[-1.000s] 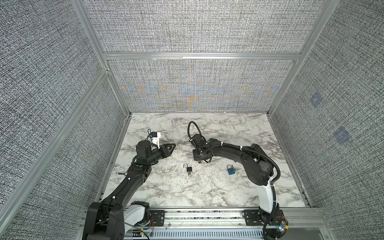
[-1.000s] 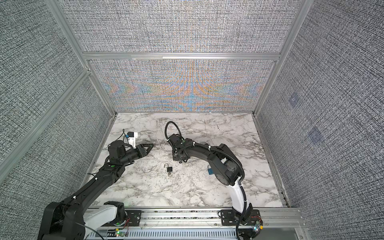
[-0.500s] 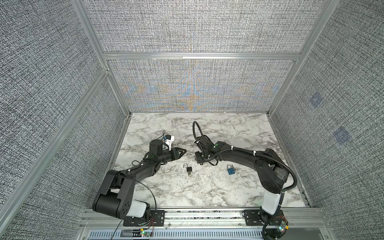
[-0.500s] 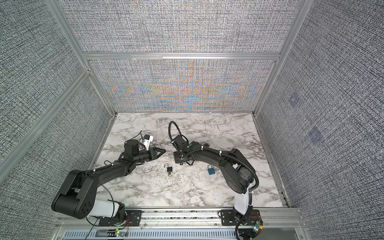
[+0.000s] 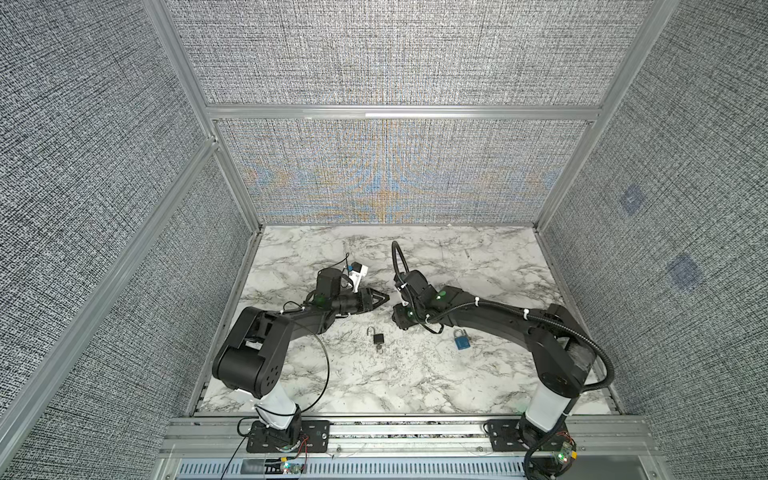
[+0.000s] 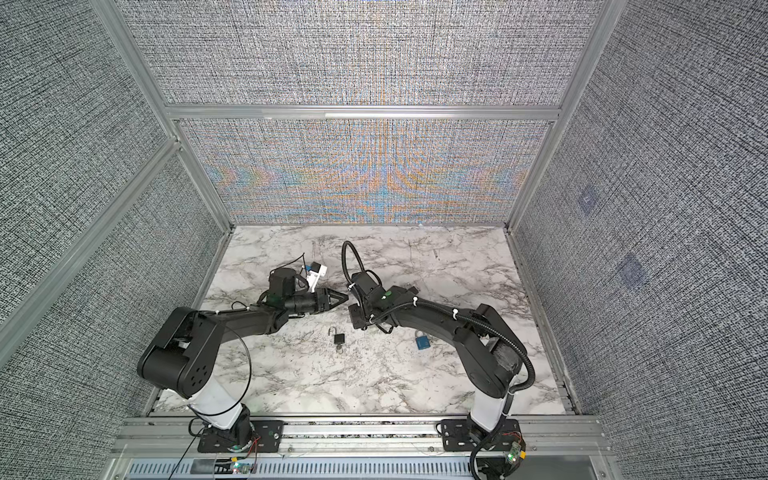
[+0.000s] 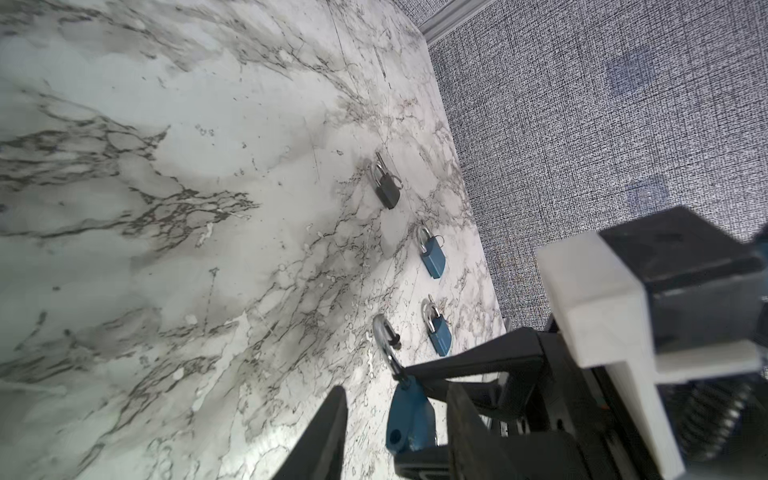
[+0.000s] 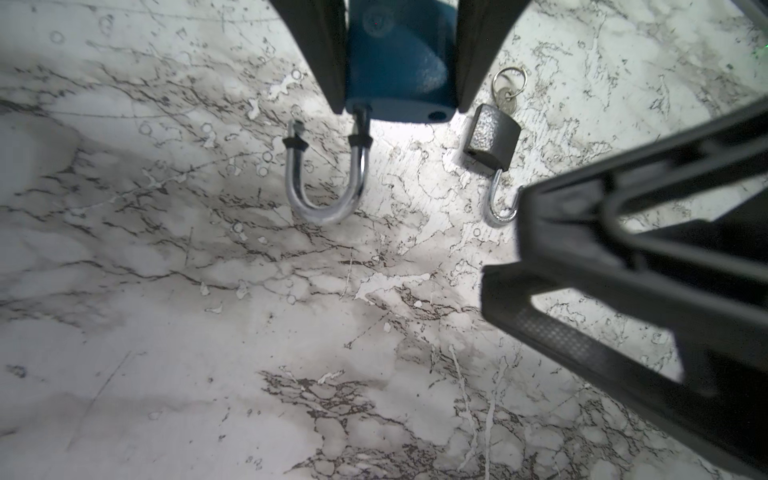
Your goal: Lock with the key
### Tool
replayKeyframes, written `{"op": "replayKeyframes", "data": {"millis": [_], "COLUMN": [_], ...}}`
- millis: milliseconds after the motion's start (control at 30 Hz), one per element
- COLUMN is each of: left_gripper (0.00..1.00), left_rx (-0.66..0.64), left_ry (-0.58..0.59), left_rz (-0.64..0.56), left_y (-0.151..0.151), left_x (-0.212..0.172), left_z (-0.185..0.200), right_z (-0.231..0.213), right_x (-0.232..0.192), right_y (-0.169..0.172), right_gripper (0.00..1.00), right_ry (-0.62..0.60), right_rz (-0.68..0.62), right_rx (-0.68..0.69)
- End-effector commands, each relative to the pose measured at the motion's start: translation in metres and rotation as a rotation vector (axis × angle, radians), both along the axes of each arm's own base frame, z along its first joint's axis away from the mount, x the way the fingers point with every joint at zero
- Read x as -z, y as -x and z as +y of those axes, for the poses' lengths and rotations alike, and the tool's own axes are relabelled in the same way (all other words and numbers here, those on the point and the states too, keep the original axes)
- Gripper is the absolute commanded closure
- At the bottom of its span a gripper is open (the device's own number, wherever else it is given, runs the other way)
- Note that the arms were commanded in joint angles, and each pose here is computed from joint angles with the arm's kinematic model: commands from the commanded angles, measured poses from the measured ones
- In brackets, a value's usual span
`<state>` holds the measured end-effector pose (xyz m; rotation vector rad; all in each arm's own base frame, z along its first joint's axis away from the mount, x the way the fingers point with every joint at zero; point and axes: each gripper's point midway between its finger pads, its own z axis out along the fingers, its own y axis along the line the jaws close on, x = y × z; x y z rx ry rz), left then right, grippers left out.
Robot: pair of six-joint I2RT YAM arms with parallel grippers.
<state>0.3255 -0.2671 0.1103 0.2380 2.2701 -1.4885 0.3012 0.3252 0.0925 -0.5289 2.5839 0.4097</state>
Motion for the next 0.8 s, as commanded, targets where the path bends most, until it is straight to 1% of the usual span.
{"op": "replayKeyframes", "data": {"millis": [0, 367, 767], "left_gripper": [0.57, 0.59, 0.62], "left_rx": [0.044, 0.121, 0.139], "left_ry": [0.0, 0.013, 0.016], "left_rz": [0.005, 0.036, 0.046], "left_y": [0.002, 0.005, 0.007], "left_x": [0.002, 0.009, 0.014], "left_z": [-0.008, -0.031, -0.037], "right_z": [0.003, 0.005, 0.011], "right_x": [-0.007, -0.01, -0.014], "right_y": [-0.003, -0.005, -0.006], "right_gripper": [0.77, 0.77, 0.77], "right_ry": [-0.014, -0.019, -0.039], "right_rz": [-0.027, -0.037, -0.035], "right_rx": [-0.013, -0.019, -0.029]}}
